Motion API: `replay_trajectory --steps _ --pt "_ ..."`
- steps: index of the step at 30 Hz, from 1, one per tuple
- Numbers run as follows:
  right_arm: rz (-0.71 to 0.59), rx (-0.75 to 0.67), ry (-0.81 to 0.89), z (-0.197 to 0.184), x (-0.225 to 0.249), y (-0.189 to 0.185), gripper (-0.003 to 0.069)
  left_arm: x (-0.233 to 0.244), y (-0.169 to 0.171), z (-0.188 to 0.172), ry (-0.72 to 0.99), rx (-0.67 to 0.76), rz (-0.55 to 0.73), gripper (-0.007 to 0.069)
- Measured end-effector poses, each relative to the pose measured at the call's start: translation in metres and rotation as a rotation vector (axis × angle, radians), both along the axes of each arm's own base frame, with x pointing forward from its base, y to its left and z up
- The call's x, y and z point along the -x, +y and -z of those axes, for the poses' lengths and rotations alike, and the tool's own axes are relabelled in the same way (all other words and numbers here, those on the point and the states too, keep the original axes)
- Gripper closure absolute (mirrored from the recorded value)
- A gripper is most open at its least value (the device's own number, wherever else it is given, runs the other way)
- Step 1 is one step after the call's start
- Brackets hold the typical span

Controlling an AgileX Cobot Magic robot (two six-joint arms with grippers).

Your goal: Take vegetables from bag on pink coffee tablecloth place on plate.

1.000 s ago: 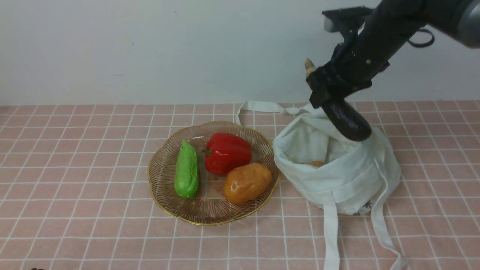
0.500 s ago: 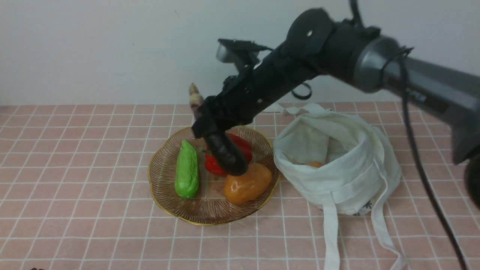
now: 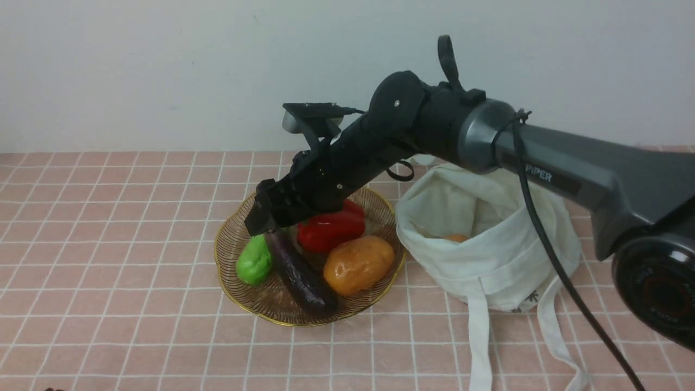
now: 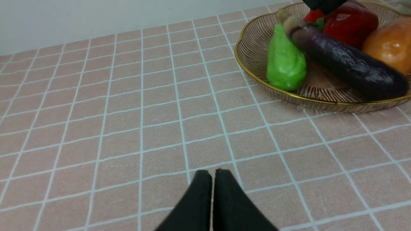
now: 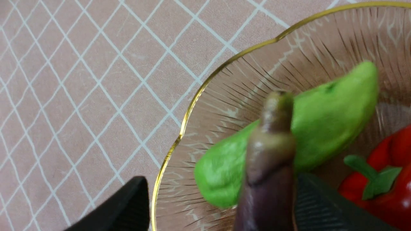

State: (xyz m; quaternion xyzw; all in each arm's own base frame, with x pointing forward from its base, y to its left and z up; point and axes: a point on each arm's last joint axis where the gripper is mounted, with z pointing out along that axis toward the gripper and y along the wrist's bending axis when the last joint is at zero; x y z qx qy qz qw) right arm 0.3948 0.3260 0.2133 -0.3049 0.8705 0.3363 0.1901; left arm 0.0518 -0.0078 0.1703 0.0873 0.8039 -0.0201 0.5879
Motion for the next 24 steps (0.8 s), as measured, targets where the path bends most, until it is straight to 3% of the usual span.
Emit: replay_trajectory --steps 3,6,11,13,16,19,24 --pt "0.001 -0.005 0.037 -0.01 -0.004 -0.006 0.0056 0.0 0.0 0.0 0.0 0.0 0.0 0.063" --pt "-0.011 -0.015 0.086 -0.037 -0.011 -0.021 0.0085 0.0 0.0 0.0 0.0 0.0 0.0 0.063" --pt "0.142 -0.102 0.035 -0.099 -0.034 -0.056 0.0256 0.0 0.0 0.0 0.0 0.0 0.0 0.063" --pt "0.228 -0.15 0.016 -0.129 -0.038 -0.074 0.0373 0.0 0.0 0.0 0.0 0.0 0.0 0.063" --pt "0.269 -0.157 -0.03 -0.157 -0.032 -0.092 0.0515 0.0 0.0 0.0 0.0 0.0 0.0 0.063" --pt "0.283 -0.134 -0.084 -0.181 -0.018 -0.104 0.0613 0.0 0.0 0.0 0.0 0.0 0.0 0.063" --pt "0.324 -0.038 -0.213 -0.229 0.031 -0.136 0.067 0.0 0.0 0.0 0.0 0.0 0.0 0.063"
